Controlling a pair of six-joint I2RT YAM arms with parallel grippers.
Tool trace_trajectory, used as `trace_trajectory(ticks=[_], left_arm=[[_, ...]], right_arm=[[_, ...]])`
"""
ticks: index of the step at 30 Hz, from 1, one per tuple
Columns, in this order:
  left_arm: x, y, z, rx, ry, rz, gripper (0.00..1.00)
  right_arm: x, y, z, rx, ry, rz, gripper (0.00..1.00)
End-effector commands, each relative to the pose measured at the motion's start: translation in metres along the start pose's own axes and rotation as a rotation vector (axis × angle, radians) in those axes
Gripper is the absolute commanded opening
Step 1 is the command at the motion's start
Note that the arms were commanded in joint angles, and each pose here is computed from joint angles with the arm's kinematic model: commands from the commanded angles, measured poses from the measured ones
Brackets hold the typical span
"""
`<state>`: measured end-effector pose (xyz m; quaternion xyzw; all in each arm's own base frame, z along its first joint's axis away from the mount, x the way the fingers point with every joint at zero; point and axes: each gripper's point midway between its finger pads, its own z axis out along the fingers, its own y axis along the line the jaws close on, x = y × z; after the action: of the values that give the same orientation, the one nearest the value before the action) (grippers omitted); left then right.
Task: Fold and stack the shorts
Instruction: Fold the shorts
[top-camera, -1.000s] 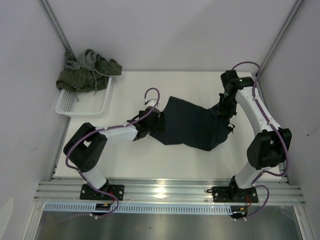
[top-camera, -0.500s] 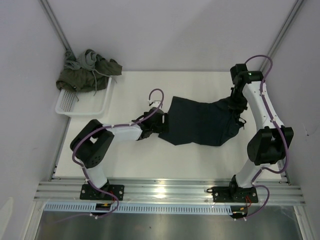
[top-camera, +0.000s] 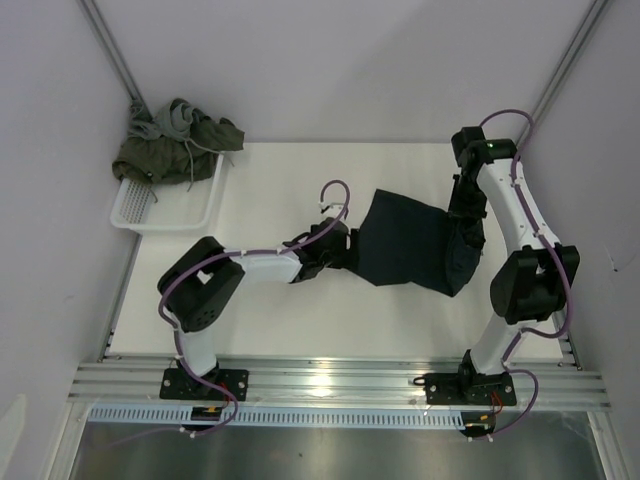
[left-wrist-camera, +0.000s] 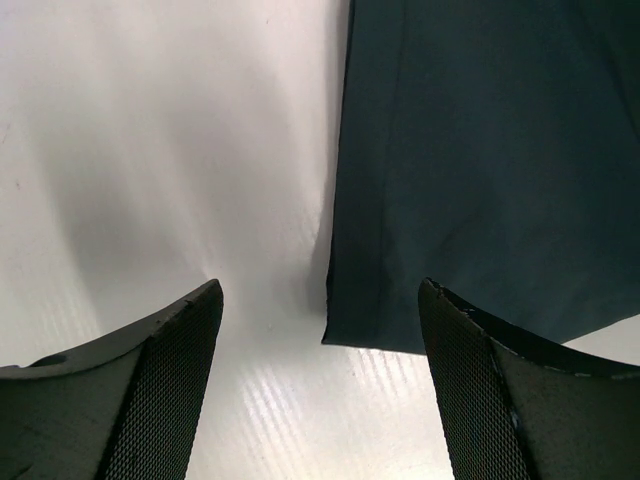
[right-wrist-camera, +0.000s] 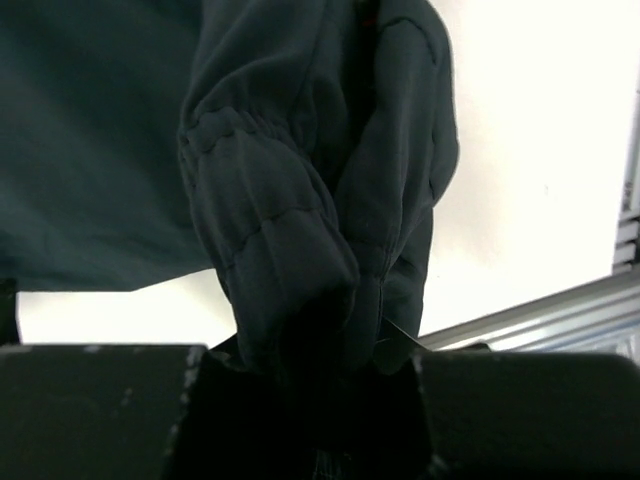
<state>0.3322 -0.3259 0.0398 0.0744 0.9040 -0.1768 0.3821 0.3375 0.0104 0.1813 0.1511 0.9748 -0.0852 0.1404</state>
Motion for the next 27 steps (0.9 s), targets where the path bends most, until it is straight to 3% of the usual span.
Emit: trace_trajectory(ticks=[1,13,27], left_arm=[[-0.029,-0.021,0.004,0.055,-0.077,-0.045,0.81],[-0.069,-0.021,0.027,0.08,-0.12,-0.083,0.8],[-0.081,-0.033,0.058,0.11,-0.091,-0.075,0.77]], right_arm=[[0.006,0.009,-0.014,-0.045,0.038,-0.006,0.0],[0.004,0.065,0.005,-0.354,0.126,0.09,0.0],[-0.004,0.064,-0.026,-0.514,0.067,0.109,0.0]])
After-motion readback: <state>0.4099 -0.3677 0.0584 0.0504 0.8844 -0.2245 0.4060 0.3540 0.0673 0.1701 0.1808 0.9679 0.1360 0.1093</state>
